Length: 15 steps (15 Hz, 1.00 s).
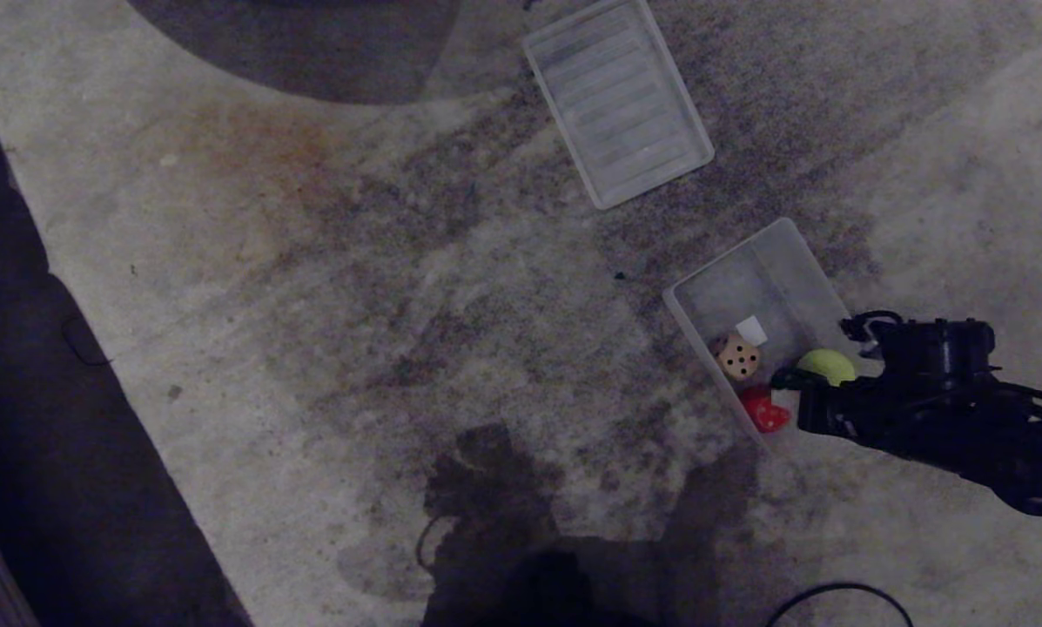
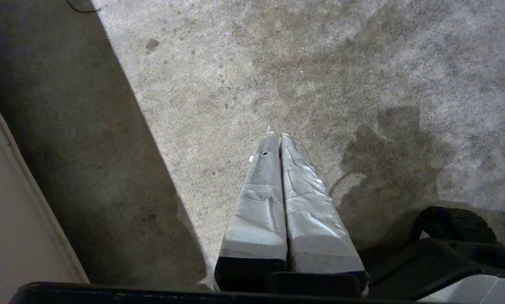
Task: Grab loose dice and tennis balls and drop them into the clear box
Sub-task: Put the toys in the box
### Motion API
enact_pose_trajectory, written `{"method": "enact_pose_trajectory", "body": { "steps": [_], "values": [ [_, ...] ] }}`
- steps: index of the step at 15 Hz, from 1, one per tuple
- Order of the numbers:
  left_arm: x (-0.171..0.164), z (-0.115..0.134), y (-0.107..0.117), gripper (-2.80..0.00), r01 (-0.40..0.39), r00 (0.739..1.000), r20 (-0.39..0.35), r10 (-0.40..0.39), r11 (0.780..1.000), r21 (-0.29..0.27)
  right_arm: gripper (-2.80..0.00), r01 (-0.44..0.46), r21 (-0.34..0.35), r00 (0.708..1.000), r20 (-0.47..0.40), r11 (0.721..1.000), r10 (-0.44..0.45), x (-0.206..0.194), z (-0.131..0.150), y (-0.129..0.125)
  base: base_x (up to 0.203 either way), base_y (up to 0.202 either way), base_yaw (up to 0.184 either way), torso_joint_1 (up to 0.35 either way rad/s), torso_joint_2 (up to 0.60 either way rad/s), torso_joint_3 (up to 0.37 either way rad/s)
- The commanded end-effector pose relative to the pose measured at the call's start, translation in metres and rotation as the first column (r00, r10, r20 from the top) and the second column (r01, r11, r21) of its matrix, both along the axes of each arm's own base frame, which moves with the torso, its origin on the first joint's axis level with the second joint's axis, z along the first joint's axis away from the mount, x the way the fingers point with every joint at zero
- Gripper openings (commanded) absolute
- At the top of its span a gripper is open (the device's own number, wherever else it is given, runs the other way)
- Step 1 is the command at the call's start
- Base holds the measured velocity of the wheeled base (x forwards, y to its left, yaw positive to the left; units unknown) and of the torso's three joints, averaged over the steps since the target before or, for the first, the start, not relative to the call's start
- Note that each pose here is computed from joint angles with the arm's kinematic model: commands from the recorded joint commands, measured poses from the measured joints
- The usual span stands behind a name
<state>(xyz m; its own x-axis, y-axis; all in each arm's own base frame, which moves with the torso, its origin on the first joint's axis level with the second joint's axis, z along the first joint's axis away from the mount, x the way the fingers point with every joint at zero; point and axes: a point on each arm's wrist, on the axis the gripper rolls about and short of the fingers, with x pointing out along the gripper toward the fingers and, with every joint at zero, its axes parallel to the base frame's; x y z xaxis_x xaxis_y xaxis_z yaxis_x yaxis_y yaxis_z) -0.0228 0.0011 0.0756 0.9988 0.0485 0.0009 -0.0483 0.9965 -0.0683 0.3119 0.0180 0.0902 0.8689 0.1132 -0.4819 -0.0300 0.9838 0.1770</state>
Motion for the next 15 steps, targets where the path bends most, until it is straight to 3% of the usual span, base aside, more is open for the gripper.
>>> {"method": "enact_pose_trajectory", "body": {
  "steps": [1, 6, 7, 11, 15],
  "values": [
    [0.0, 0.0, 0.0, -2.8, -0.001, 1.0, 0.0, 0.001, 1.0, -0.001, -2.8, 0.002, 0.001, 0.999, 0.035, 1.0, -0.002, 0.019, -0.019, 0.001, 0.0, 0.0, 0.0, 0.0, 0.0, 0.0],
    [0.0, 0.0, 0.0, -2.8, -0.001, 1.0, 0.0, 0.001, 1.0, -0.001, -2.8, 0.012, -0.008, 0.996, 0.089, 1.0, -0.011, 0.032, -0.017, -0.002, 0.0, 0.0, 0.0, 0.0, 0.0, 0.0],
    [0.0, 0.0, 0.0, -2.8, -0.001, 1.0, -0.001, 0.001, 1.0, -0.001, 0.0, 0.013, -0.006, 0.995, 0.098, 1.0, -0.012, 0.033, -0.015, -0.002, 0.0, 0.0, 0.0, 0.0, 0.0, 0.0],
    [0.0, 0.0, 0.0, -2.8, -0.001, 1.0, 0.001, 0.001, 1.0, -0.001, 0.0, 0.007, -0.005, 0.987, 0.16, 1.0, -0.006, 0.031, -0.004, -0.002, 0.0, 0.0, 0.0, 0.0, 0.0, 0.0],
    [0.0, 0.0, 0.0, -2.8, -0.001, 1.0, 0.001, 0.001, 1.0, -0.001, 0.0, -0.014, -0.062, 0.982, 0.188, 0.998, 0.025, 0.007, 0.018, -0.004, 0.0, 0.0, 0.0, 0.0, 0.0, 0.0]
  ]
}}
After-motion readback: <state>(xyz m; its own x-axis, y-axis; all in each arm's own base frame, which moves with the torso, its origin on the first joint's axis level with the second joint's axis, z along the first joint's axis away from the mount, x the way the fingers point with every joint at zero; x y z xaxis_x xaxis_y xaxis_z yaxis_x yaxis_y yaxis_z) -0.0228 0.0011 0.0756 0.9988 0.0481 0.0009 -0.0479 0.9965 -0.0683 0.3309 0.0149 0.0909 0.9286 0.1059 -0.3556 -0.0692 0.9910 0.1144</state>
